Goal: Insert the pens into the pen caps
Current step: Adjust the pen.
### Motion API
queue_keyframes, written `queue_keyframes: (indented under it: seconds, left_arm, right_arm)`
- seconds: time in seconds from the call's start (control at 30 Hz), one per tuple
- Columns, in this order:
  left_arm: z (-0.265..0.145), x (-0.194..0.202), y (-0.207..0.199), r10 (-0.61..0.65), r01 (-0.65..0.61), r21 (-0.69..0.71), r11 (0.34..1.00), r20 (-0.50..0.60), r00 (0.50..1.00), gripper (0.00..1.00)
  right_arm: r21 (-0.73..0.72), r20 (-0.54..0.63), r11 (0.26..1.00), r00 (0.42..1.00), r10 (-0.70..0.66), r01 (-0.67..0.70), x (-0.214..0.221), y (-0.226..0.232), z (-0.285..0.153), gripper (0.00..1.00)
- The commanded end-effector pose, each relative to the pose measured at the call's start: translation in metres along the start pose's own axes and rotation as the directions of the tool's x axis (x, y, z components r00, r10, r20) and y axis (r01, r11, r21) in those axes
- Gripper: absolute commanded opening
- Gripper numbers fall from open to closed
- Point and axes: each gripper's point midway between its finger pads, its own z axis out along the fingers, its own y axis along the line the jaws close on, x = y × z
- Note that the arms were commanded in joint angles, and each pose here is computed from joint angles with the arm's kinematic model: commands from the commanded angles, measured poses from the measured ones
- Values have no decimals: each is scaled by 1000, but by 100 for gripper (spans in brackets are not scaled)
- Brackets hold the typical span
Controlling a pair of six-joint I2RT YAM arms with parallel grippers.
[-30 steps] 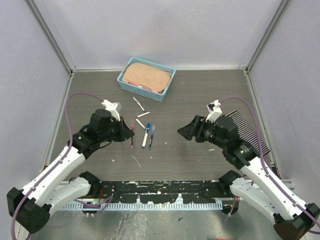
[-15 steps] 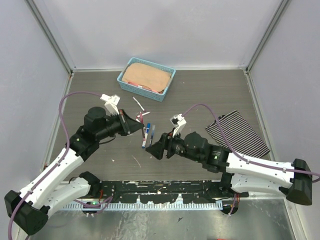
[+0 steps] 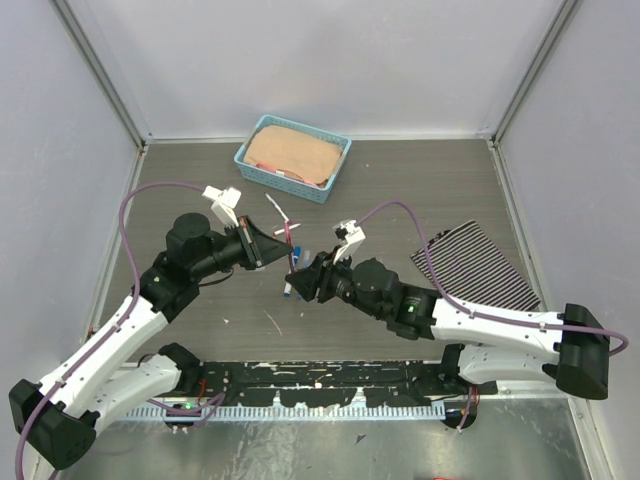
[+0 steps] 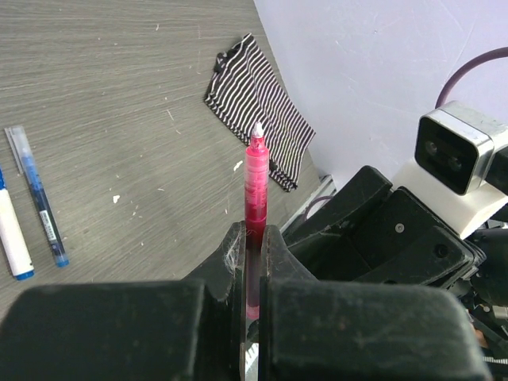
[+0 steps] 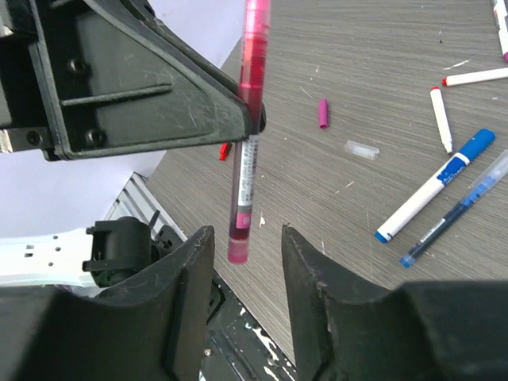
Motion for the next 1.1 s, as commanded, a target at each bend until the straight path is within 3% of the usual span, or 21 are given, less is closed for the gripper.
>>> queue_keyframes:
  seconds: [0.0, 0.17, 0.3, 0.47, 0.6, 0.77, 0.9, 0.97, 1.03, 1.07]
  left_arm:
    - [-3, -8, -19, 20, -22, 66, 998, 20, 1000, 0]
    - [-4, -8, -19, 22, -24, 66, 998, 24, 999, 0]
    - [-4, -9, -21, 24, -26, 73, 997, 23, 999, 3]
    - [-4, -4, -20, 27, -29, 93, 995, 18, 999, 29]
    - [-6, -1, -18, 21, -23, 93, 995, 19, 1000, 34]
    - [-8, -1, -17, 16, -18, 90, 996, 28, 999, 29]
    - [-10, -3, -20, 20, -24, 95, 995, 40, 999, 18]
    - [-10, -5, -22, 22, -26, 99, 995, 43, 999, 3]
    - [-10, -6, -23, 23, -28, 101, 995, 45, 999, 0]
    - [-11, -7, -24, 26, -30, 100, 995, 46, 999, 0]
  right_arm:
    - [-78, 111, 997, 994, 16, -7, -39, 32, 5, 42]
    - [-87, 105, 996, 994, 12, -3, -39, 36, 8, 24]
    - [-79, 104, 997, 994, 20, -12, -40, 35, 9, 1]
    - [-76, 129, 997, 991, 44, -34, -50, 39, 8, 0]
    - [-93, 135, 995, 990, 43, -31, -58, 48, 11, 0]
    - [-109, 124, 994, 991, 42, -29, -57, 54, 16, 0]
    - [-103, 123, 994, 991, 51, -38, -55, 52, 16, 0]
    - [-95, 125, 995, 991, 54, -42, -54, 49, 16, 0]
    - [-88, 123, 995, 991, 49, -38, -54, 48, 16, 1]
    - [-77, 118, 997, 992, 39, -30, -52, 46, 17, 6]
